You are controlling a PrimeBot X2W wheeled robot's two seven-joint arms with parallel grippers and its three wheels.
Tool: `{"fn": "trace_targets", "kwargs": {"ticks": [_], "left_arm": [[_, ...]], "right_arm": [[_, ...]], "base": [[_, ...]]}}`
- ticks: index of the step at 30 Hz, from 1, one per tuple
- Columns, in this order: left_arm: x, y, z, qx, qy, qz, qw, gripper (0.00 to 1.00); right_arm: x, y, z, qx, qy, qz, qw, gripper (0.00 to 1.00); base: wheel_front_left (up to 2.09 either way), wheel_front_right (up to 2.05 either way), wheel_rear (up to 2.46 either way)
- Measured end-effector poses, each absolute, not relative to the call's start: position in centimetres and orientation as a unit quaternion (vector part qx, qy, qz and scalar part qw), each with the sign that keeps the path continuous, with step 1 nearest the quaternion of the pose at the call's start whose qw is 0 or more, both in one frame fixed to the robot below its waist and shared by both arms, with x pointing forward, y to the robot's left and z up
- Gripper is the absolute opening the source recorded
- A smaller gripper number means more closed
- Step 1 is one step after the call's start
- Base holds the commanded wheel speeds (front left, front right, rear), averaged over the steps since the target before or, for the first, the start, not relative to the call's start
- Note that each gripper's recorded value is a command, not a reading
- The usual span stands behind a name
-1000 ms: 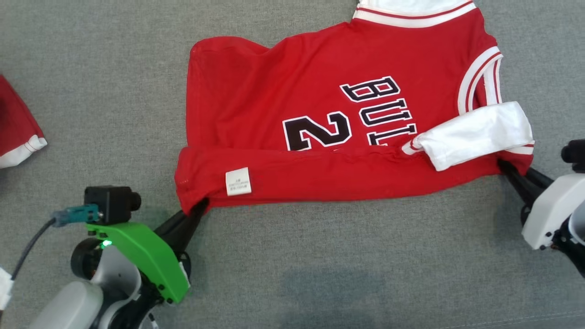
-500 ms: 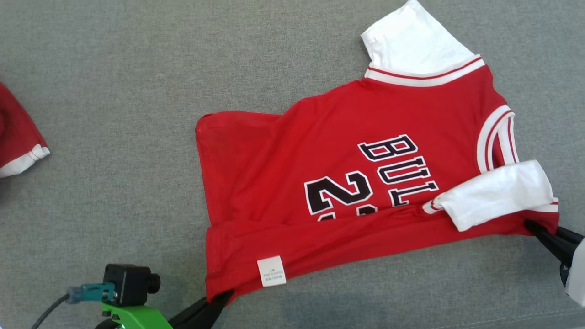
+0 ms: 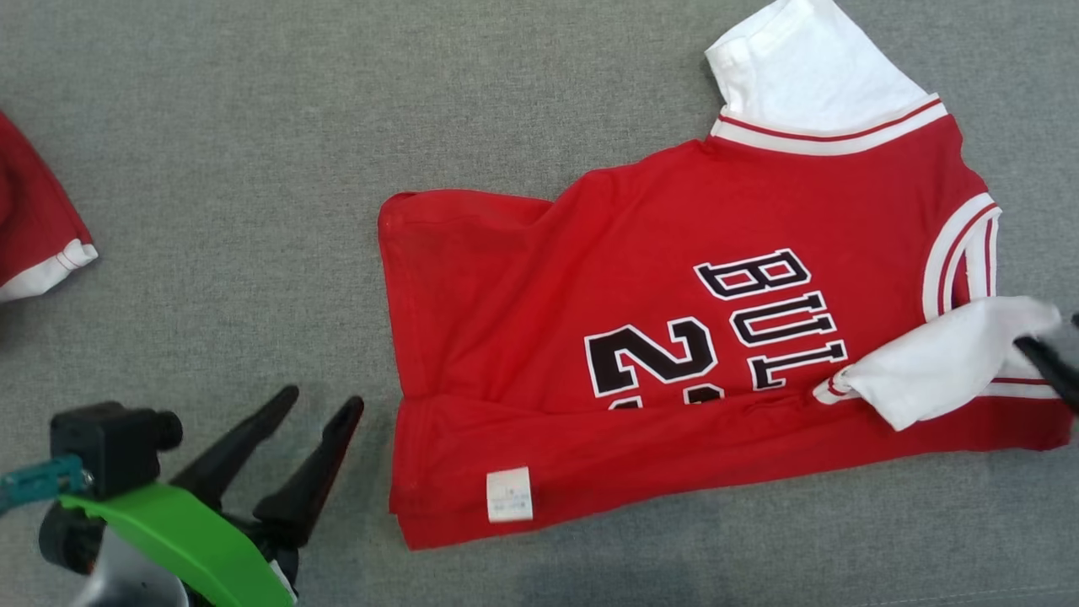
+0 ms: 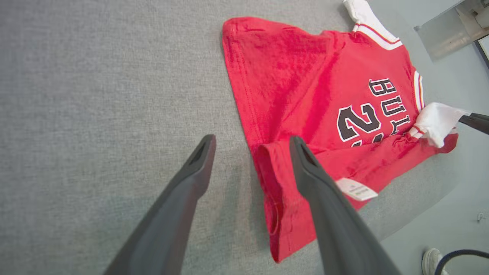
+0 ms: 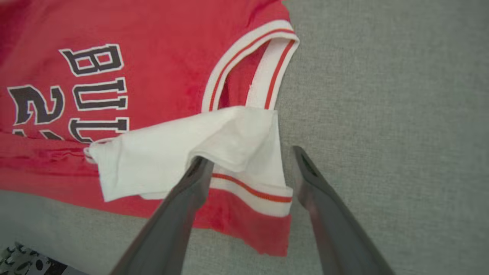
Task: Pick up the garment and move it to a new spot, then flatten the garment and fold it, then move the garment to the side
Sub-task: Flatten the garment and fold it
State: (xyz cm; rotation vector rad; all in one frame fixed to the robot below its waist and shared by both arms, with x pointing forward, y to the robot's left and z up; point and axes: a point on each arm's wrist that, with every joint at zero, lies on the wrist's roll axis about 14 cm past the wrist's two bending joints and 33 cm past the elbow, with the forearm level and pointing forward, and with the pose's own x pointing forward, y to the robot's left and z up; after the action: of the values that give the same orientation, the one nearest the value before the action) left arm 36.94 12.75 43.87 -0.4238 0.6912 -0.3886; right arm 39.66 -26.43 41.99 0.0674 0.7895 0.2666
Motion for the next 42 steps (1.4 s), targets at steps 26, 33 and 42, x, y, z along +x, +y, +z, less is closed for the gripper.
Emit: {"fn": "trace_targets", "kwargs": {"ticks": [26,33,42], "left_arm": [[47.4,9.9,38.9,-0.096,0.398,-0.300,0.862,1.00],[46.7,8.4,39.0,-0.121,0.410,-0.328,0.843,1.00],[48.0,8.1,38.6,-0.107,0.401,-0.328,0.849,1.00]], "right_arm": [[61.9,-18.2,39.7,-0.075,0.312,0.182,0.929,1.00],[63.0,-17.5,37.8,-0.072,0.329,0.185,0.923,1.00],[63.1,-16.0,37.4,-0.069,0.322,0.209,0.921,1.00]], "base": [[0.00,0.00,0.00],[0.00,0.00,0.00],[0.00,0.00,0.00]]}}
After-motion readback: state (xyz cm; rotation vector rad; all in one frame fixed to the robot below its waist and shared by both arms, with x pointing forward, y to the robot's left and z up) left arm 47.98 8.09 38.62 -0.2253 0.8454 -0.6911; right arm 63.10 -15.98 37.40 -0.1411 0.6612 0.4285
